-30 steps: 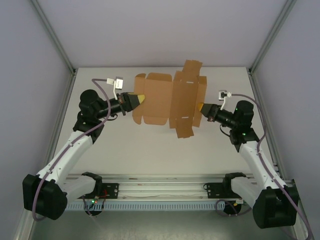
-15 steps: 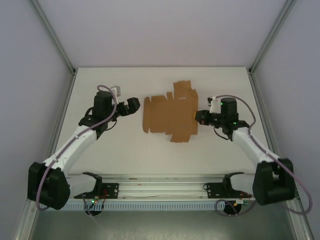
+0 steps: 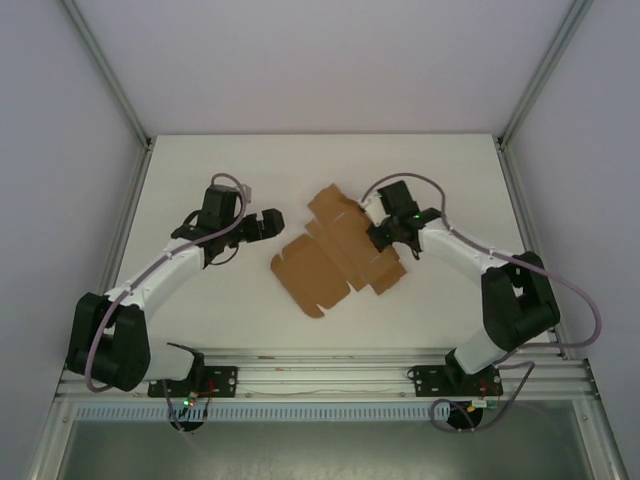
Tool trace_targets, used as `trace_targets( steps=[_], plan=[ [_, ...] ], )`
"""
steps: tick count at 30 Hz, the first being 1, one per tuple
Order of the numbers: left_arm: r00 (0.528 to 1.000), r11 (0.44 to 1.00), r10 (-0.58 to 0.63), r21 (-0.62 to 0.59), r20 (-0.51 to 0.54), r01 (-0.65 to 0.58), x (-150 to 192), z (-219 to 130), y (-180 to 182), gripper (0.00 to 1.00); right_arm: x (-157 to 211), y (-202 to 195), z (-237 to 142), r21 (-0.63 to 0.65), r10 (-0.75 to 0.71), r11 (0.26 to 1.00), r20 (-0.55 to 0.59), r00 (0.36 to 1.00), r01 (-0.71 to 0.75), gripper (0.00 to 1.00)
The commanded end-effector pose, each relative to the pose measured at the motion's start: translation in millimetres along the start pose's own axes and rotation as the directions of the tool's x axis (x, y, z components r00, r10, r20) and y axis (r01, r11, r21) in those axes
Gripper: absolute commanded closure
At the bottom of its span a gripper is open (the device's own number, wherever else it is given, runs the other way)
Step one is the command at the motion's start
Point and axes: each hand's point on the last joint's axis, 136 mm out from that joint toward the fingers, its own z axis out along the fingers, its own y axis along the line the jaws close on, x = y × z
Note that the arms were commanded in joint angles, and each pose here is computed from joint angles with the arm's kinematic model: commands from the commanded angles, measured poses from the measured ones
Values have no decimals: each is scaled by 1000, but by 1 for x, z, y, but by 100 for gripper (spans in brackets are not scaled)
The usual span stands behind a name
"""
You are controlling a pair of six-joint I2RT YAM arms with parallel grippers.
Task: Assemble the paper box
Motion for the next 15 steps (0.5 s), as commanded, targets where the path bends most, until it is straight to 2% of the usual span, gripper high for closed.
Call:
trace_targets(
  steps=[1, 4, 7, 11, 15],
  plan=[
    [999, 988, 25, 150, 24, -28, -22, -1, -36, 0, -23, -9, -2, 162, -313, 937, -10, 950, 310, 100],
    [1000, 977, 9, 211, 11, -11, -30, 1, -52, 0, -57, 4, -4, 224, -424, 888, 69, 903, 401, 100],
    [1000, 954, -12, 301, -9, 14, -36, 3, -70, 4, -72, 15, -4, 282, -521, 827, 59, 851, 487, 100],
    [999, 923, -6, 385, -33, 18, -39, 1, -88, 6, -74, 27, -2, 340, -600, 752, -2, 800, 565, 100],
    [999, 910, -1, 414, -45, 19, -41, 5, -96, 7, -76, 37, -6, 349, -613, 747, 31, 790, 566, 100]
  ],
)
